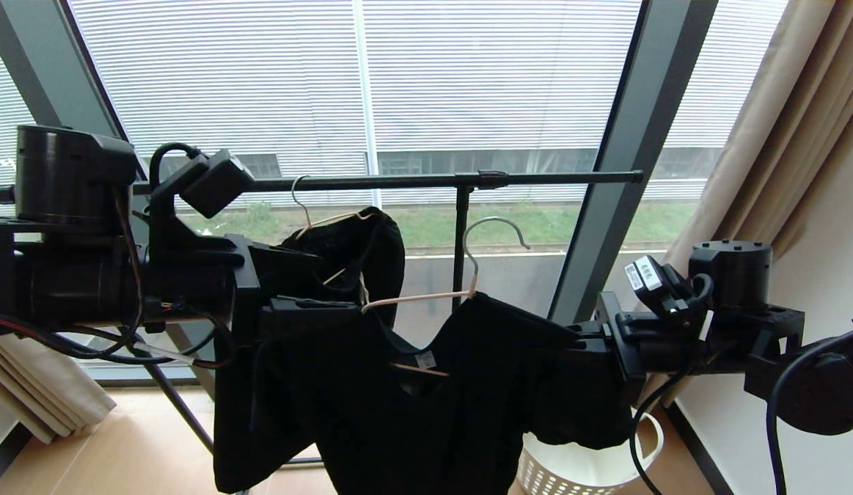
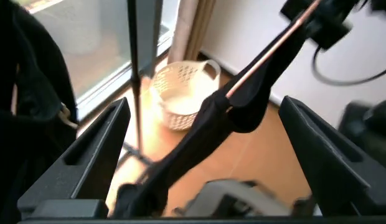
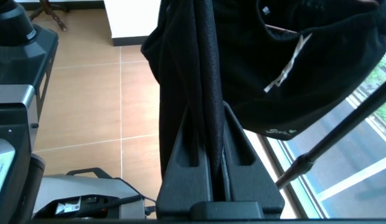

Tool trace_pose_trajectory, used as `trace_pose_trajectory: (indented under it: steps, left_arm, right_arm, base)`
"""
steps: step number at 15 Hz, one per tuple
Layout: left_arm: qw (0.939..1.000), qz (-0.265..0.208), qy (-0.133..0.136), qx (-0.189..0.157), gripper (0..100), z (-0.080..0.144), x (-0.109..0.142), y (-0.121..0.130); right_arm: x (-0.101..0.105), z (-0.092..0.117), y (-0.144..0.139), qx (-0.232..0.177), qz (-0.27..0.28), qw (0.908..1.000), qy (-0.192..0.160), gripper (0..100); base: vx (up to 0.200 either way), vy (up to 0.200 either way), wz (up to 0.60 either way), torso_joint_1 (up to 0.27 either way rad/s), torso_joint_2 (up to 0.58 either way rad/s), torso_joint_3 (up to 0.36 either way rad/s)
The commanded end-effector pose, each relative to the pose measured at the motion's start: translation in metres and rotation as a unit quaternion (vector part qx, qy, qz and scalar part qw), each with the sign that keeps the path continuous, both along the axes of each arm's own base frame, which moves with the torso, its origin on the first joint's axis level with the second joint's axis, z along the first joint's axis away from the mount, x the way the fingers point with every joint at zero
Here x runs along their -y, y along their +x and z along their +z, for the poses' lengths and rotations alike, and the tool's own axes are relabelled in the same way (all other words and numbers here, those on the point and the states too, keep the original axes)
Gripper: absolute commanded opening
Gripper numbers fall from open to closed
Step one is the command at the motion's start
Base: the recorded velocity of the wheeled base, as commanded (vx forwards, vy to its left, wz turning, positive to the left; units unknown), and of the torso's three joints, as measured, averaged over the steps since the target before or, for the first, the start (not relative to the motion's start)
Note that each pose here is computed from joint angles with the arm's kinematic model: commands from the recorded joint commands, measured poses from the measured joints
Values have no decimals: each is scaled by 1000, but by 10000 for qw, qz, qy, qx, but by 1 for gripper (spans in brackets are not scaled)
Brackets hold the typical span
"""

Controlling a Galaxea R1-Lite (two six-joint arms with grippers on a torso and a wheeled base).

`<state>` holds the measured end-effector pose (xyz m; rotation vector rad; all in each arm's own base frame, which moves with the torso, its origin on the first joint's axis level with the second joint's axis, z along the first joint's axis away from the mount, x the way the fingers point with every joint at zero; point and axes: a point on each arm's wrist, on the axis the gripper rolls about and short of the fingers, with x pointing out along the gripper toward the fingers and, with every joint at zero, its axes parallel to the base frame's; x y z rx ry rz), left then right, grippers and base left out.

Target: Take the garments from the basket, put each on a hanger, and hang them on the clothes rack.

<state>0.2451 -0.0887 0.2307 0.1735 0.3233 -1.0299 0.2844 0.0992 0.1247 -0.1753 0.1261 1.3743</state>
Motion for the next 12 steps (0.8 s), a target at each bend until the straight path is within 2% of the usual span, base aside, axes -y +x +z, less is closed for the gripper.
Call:
trace_pose_trajectory:
  steps: [1, 5, 8, 12]
  left_arm:
    - [9994, -279, 170, 124, 100, -3, 12, 3]
    - [9958, -561, 584, 421, 100, -19, 15, 10]
    - [9933, -727, 721, 542, 100, -25, 19, 11]
    - [9910, -938, 816, 496, 100, -35, 29, 14]
  right_arm:
    - [-2, 2, -3, 76, 65, 10000, 2, 0]
    - [-4, 4, -8, 119, 131, 9998, 4, 0]
    - [-4, 4, -9, 193, 146, 9997, -10, 0]
    - [-6, 3, -12, 230, 221, 9995, -29, 0]
  base:
    - [0, 0, 0, 0, 0, 0]
    - [0, 0, 0, 0, 0, 0]
    - [0, 0, 0, 0, 0, 0]
    - [0, 0, 0, 0, 0, 0]
